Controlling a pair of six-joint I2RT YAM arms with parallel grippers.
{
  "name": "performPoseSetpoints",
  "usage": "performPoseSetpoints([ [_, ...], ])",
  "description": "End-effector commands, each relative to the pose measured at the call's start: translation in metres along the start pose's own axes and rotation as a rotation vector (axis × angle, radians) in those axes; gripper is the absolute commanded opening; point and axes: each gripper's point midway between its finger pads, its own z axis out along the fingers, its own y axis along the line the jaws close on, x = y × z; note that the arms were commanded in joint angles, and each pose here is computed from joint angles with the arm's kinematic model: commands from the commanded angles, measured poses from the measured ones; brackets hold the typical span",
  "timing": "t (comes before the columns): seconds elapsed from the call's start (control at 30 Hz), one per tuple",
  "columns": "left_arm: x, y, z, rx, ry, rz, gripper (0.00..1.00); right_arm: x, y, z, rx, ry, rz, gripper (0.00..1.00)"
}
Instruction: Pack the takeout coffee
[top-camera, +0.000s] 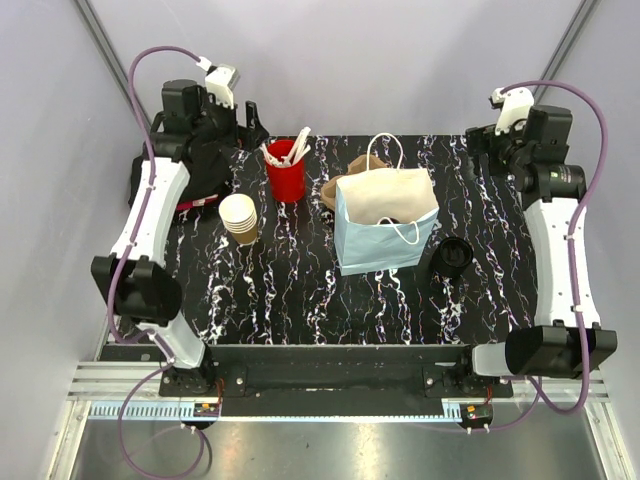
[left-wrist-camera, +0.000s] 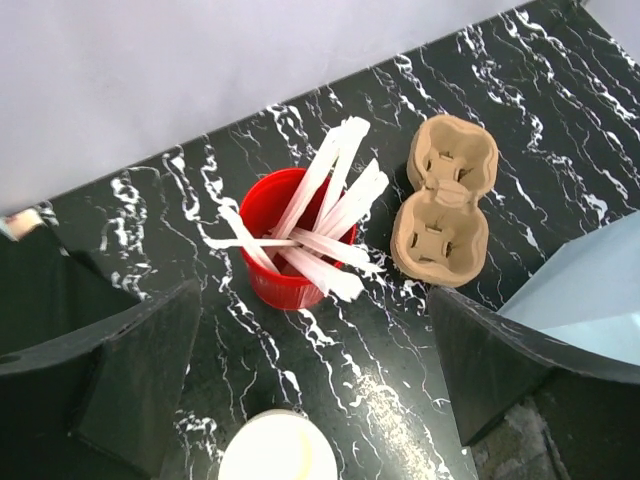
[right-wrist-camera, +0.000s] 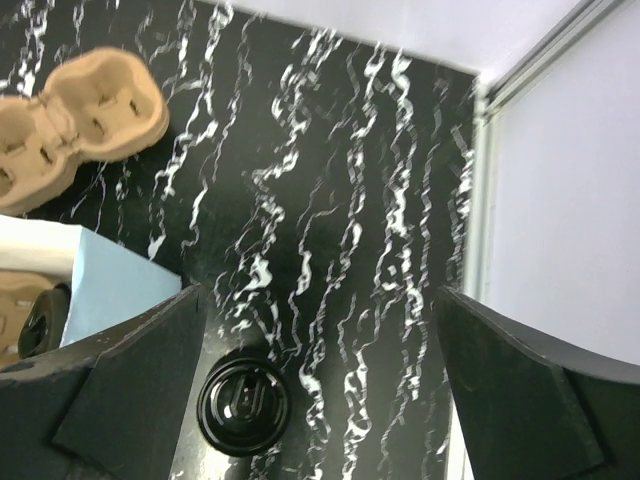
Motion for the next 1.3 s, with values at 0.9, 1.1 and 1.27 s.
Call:
performPoseSetpoints([
  [0.9,0.027,0.02,0.094,0.165,-0.007,0.036,0.91,0.028,0.024,0.037,-0.106,0.023,0.077,1.0],
  [1.1,0.035,0.027,0.101,0.14,0.004,0.036,0.91,0.031,0.025,0.039,-0.112,0.031,0.079,1.0],
  [1.27,0.037,0.032,0.106,0.125,0.01,0.042,0.91,0.031,0.026,0.039,-0.118,0.031,0.08,1.0],
])
